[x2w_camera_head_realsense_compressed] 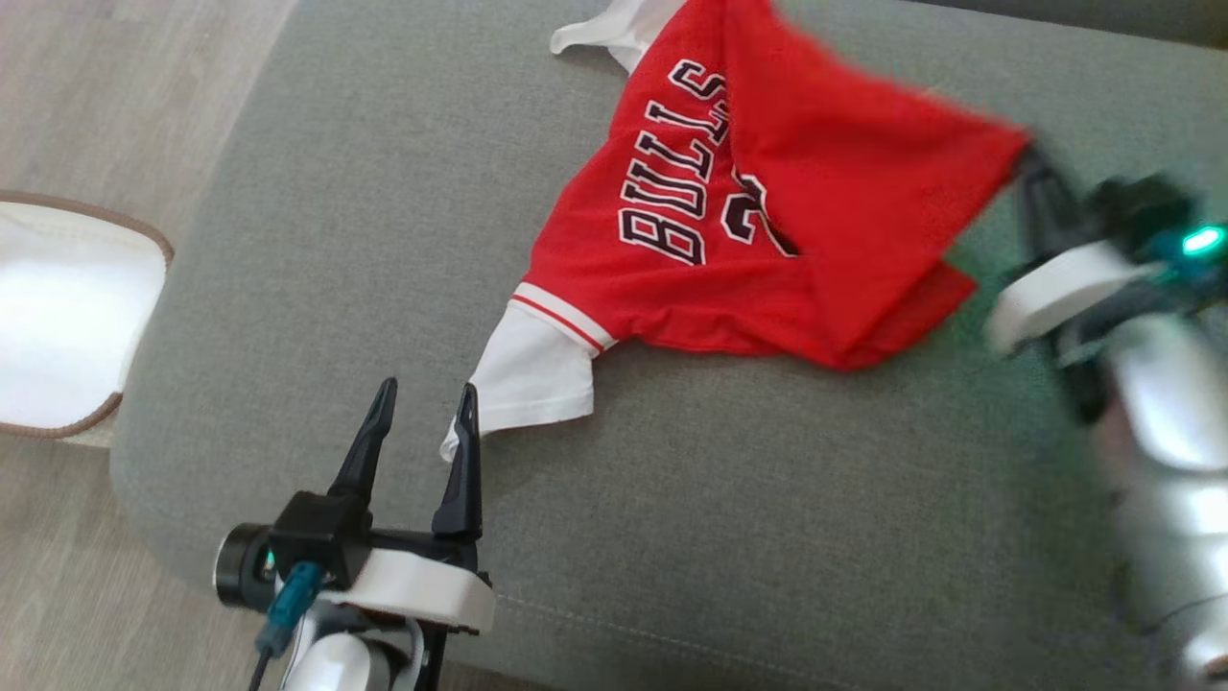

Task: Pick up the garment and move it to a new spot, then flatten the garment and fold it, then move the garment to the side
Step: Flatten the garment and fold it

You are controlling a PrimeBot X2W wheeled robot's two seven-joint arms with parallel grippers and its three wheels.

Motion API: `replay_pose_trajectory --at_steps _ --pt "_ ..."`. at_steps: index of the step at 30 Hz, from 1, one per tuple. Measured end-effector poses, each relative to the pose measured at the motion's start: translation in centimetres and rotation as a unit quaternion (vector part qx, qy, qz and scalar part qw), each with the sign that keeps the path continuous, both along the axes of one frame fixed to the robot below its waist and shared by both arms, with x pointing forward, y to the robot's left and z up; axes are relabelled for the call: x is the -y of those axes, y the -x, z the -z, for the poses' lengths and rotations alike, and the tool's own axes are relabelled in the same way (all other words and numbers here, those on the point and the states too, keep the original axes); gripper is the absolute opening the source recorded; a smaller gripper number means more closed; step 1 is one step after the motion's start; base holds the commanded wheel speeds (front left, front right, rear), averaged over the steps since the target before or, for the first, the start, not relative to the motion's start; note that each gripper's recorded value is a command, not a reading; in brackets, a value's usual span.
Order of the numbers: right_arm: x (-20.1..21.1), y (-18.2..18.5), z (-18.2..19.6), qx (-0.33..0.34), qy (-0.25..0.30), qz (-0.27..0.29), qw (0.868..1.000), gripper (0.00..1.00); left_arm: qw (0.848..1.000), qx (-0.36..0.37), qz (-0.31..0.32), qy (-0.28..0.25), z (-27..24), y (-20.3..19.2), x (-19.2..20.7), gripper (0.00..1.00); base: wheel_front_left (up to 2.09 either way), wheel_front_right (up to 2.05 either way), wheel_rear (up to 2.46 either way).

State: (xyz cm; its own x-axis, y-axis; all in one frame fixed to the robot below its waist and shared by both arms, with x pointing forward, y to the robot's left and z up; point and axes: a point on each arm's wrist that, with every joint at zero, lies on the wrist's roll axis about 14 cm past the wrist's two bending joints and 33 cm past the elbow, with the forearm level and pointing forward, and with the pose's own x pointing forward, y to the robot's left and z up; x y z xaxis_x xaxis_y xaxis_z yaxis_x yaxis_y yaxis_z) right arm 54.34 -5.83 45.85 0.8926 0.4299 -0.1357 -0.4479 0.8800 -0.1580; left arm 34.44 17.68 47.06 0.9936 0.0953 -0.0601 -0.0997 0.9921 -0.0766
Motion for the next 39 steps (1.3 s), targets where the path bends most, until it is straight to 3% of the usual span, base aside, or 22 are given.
replay_pose_trajectory --at_steps 11,22,23,24,25,34,39 --pt "10.4 -7.3 -3.7 0.022 0.131 0.096 0.986 0.0 1.0 -0.017 0.01 0.001 1.2 -0.7 0.4 1.0 0.0 0.0 0.0" --pt "15.4 -10.8 -5.8 0.023 0.189 0.153 0.97 0.0 1.0 -0.025 -0.001 -0.009 1.4 -0.3 -0.4 1.0 0.0 0.0 0.0" --pt "15.5 -11.0 -5.8 0.022 0.189 0.155 0.969 0.21 1.0 -0.026 -0.003 -0.011 1.5 -0.2 -0.5 1.0 0.0 0.0 0.0" --pt "15.4 -11.1 -5.7 0.021 0.189 0.156 0.969 0.52 1.0 -0.028 -0.003 -0.013 1.5 -0.2 -0.5 1.0 0.0 0.0 0.0" --pt "15.3 -11.3 -5.6 0.019 0.19 0.157 0.969 1.0 0.999 -0.028 -0.004 -0.014 1.6 -0.1 -0.6 1.0 0.0 0.0 0.0" --pt "13.9 -9.6 -4.0 -0.014 0.188 0.141 0.972 1.0 1.0 -0.018 0.009 -0.013 1.1 -0.4 0.2 1.0 0.0 0.0 0.0" --pt "14.5 -8.1 -5.6 0.011 0.168 0.142 0.976 1.0 0.999 -0.007 0.036 -0.008 0.6 -1.0 1.7 1.0 0.0 0.0 0.0"
